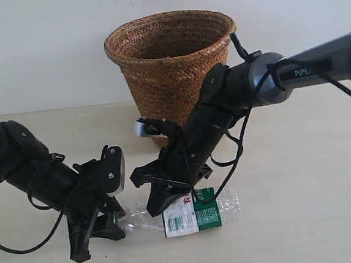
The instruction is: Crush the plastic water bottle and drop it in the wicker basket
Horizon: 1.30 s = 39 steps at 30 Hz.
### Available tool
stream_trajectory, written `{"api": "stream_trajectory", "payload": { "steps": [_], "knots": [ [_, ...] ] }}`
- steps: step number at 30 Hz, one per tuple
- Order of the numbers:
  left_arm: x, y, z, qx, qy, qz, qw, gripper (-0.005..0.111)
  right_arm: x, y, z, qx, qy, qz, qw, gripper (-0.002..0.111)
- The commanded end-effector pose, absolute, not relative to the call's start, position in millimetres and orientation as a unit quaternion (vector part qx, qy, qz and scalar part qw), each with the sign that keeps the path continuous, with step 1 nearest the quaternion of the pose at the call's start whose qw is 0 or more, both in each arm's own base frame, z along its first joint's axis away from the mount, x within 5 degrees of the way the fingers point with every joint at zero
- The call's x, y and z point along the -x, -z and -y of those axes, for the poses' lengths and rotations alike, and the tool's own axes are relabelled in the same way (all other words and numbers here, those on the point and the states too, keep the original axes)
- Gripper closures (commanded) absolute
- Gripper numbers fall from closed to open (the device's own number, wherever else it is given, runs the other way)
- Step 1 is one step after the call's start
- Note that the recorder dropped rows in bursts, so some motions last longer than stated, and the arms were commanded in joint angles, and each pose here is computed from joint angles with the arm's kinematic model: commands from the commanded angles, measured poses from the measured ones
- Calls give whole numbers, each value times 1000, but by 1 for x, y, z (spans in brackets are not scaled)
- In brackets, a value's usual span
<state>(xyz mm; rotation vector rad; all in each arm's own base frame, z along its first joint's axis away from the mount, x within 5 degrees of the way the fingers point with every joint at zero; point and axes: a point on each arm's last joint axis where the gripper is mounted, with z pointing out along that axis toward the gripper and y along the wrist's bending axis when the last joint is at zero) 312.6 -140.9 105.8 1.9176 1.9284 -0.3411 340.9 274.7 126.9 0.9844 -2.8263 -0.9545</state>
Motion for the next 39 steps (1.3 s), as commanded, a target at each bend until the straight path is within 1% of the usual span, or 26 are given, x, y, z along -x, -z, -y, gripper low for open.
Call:
{"api": "stream_trajectory", "payload": {
  "steps": [1,6,16,26,31,34,36,37,39],
  "knots": [
    [-312,-98,140,-676,120,-703,188,102,-341,-84,-262,-329,206,920,47,108],
    [-312,-98,140,-675,120,-704,188,102,-343,-75,-255,-336,161,926,61,108],
    [-312,-98,140,-675,120,-704,188,102,-350,-55,-253,-357,130,922,75,108],
    [-312,-98,140,-669,121,-709,187,102,-357,-60,-254,-376,119,914,90,108],
    [-312,-98,140,-670,122,-708,186,102,-356,-87,-252,-385,138,909,86,108],
    [-312,-98,140,-670,122,-708,186,102,-357,-114,-252,-385,165,905,68,108],
    [-312,-98,140,-670,122,-708,186,102,-357,-136,-251,-384,188,903,49,108],
    [-312,-98,140,-670,122,-708,186,102,-356,-157,-250,-385,200,900,32,108],
    [-312,-98,140,-670,122,-708,186,102,-354,-174,-249,-389,202,899,16,108]
  ]
}}
